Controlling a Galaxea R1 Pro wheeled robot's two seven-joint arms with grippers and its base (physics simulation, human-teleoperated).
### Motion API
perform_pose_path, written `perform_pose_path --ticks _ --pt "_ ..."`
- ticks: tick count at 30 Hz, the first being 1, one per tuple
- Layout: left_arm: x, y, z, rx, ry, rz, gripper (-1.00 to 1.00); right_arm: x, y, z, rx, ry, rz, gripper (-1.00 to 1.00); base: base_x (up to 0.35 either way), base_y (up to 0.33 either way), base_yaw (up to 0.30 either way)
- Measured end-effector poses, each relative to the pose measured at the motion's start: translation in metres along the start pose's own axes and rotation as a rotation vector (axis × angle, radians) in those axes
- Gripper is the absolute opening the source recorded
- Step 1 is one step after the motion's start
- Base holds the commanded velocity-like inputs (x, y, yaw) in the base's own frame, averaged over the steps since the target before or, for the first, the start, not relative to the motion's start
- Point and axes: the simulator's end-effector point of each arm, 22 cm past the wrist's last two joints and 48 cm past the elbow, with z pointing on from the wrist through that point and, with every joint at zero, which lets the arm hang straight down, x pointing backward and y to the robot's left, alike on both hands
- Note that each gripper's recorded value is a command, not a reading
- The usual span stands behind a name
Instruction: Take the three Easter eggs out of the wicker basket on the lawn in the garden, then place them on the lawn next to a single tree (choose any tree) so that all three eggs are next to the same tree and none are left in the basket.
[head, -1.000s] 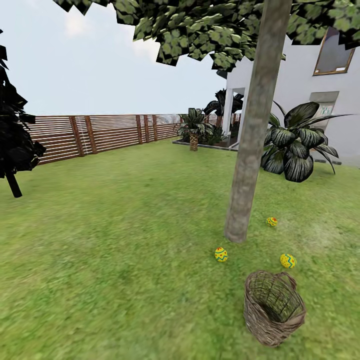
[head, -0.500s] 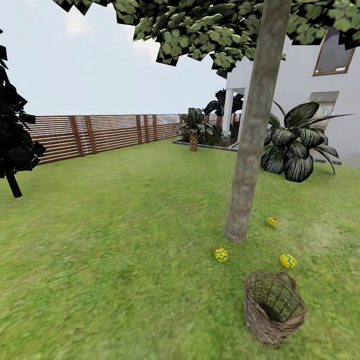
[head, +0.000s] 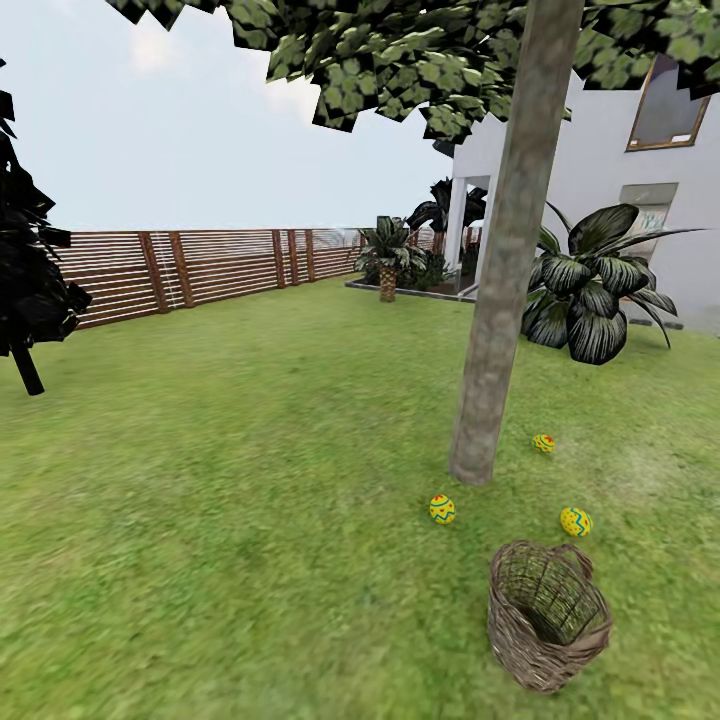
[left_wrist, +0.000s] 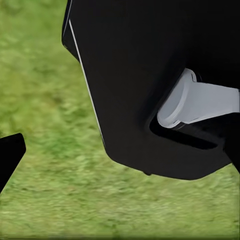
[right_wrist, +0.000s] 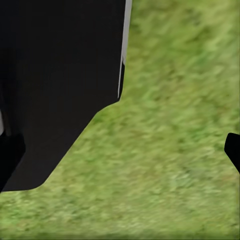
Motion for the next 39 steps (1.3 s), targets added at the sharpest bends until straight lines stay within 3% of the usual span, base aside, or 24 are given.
perform_pose_path --ticks 14,25,39 --pt "0.001 0.001 0.000 -0.002 0.000 0.006 1.00 -0.003 0.001 0.000 -0.002 -0.004 0.010 1.00 0.000 0.000 0.000" --pt "0.002 0.001 0.000 0.000 0.007 0.070 1.00 -0.005 -0.004 0.000 0.003 -0.009 0.009 1.00 0.000 0.000 0.000" --pt "-0.002 0.011 -0.001 -0.015 0.002 0.061 1.00 -0.005 -0.006 0.000 0.006 -0.010 0.010 1.00 0.000 0.000 0.000"
